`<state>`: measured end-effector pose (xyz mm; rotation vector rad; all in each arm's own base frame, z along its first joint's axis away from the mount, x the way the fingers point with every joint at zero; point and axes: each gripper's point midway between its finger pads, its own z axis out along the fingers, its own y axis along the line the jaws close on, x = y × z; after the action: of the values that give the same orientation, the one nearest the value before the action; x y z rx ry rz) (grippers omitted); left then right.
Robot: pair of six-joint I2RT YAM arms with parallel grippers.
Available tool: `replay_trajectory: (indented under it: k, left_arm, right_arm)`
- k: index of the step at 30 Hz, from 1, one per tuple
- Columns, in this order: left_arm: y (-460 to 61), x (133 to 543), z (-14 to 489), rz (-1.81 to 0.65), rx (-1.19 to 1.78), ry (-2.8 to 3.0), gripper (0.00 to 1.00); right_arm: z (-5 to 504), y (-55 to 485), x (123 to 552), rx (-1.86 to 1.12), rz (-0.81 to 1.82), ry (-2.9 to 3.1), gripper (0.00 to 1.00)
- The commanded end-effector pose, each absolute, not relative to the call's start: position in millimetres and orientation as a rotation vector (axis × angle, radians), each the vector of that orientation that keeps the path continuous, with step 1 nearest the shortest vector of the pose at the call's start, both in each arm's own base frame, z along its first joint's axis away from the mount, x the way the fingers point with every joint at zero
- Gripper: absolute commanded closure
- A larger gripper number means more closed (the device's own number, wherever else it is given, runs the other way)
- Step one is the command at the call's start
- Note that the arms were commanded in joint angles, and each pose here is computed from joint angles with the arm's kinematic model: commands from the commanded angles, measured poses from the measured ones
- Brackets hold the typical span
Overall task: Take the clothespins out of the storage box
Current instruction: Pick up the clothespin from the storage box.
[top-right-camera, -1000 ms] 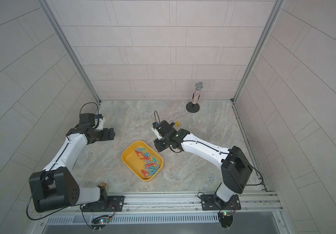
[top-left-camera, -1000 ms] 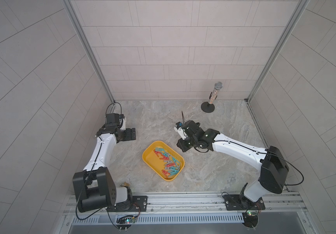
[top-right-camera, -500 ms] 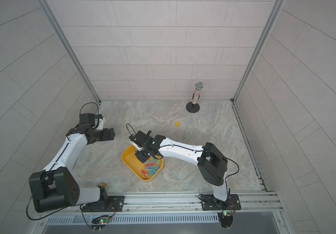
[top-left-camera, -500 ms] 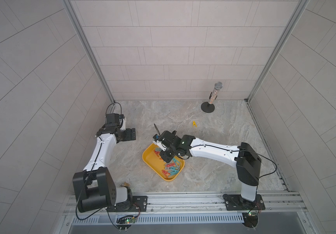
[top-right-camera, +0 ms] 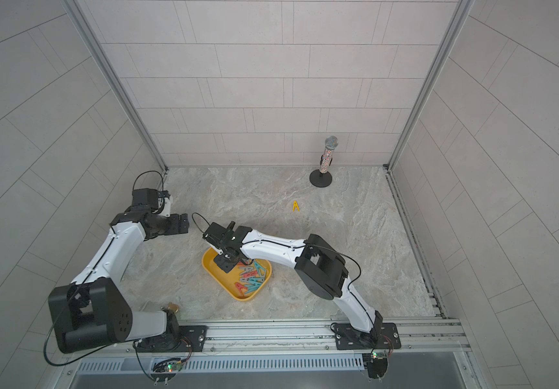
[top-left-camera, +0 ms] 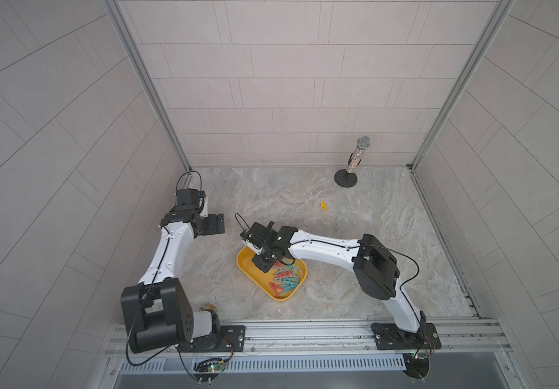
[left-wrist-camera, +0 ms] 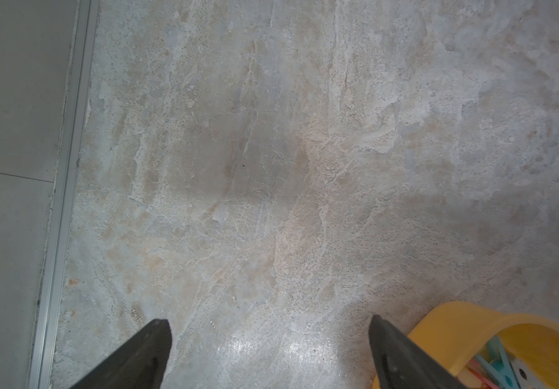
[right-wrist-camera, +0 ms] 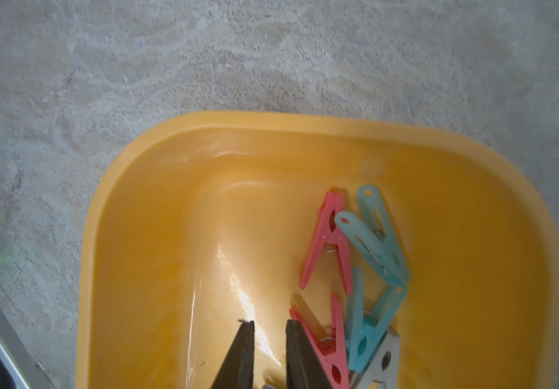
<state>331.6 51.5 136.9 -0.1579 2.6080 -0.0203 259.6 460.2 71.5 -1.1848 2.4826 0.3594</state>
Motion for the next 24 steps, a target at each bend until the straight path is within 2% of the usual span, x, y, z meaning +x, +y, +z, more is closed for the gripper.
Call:
replay_trajectory:
  k: [1,24]
  left_arm:
    - [55.9,327.5,140.0,0.003,-0.161,2.610,0.00]
    - [54.2,327.8,141.2,-0.008,-0.154,2.605,0.00]
  right_arm:
    - [61.2,460.2,262.1,-1.183,0.310,2.506,0.79]
    - [36.9,456.3,285.5,-1.121,0.186,2.523,0.79]
